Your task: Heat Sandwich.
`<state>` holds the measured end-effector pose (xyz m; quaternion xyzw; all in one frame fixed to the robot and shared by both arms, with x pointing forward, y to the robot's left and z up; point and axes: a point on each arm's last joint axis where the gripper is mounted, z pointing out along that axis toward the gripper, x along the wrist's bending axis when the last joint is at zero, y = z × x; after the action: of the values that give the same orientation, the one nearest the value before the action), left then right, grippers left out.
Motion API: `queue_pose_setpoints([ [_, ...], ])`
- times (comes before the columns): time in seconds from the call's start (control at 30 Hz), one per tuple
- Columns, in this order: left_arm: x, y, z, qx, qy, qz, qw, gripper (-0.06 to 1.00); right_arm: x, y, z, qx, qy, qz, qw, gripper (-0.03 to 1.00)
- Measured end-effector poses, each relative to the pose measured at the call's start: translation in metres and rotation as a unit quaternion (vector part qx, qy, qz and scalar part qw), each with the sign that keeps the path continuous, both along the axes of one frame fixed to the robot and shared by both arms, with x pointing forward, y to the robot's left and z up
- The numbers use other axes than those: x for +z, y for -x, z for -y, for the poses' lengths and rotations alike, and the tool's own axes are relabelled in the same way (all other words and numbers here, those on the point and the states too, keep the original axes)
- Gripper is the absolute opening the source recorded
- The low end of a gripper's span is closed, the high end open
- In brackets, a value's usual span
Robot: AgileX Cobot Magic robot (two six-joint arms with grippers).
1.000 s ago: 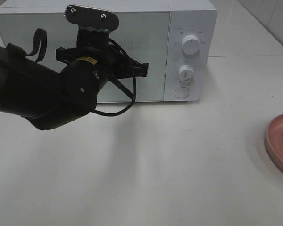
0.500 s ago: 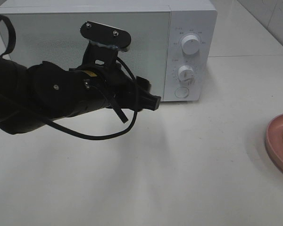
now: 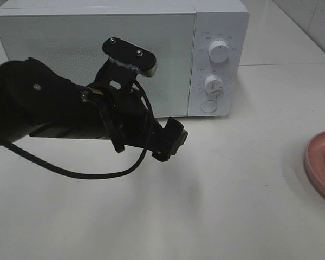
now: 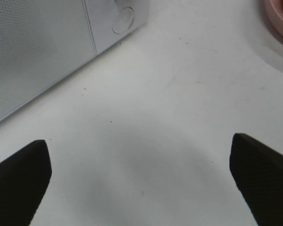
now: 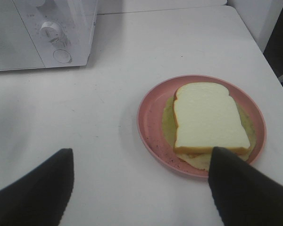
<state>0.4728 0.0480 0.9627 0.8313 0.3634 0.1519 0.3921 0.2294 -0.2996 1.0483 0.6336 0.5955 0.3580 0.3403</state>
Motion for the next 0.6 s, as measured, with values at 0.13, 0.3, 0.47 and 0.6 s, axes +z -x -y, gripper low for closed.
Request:
queue_pose_setpoints([
  [0.13,0.005,-0.003,-0.012,-0.014,0.0,-0.037,0.999,0.97,0.0,0.0,0.0,0.0,0.0,0.0,1.0,0.76],
  [0.3,0.022,-0.009,-0.046,-0.019,0.01,-0.101,0.995,0.97,0.0,0.0,0.0,0.0,0.0,0.0,1.0,0.76],
  [0.47,0.039,-0.013,-0.081,0.009,0.011,-0.136,0.991,0.97,0.0,0.0,0.0,0.0,0.0,0.0,1.0,0.76],
  [0.6,0.055,-0.01,-0.115,0.046,-0.003,-0.164,0.985,0.97,0.0,0.0,0.0,0.0,0.0,0.0,1.0,0.76],
])
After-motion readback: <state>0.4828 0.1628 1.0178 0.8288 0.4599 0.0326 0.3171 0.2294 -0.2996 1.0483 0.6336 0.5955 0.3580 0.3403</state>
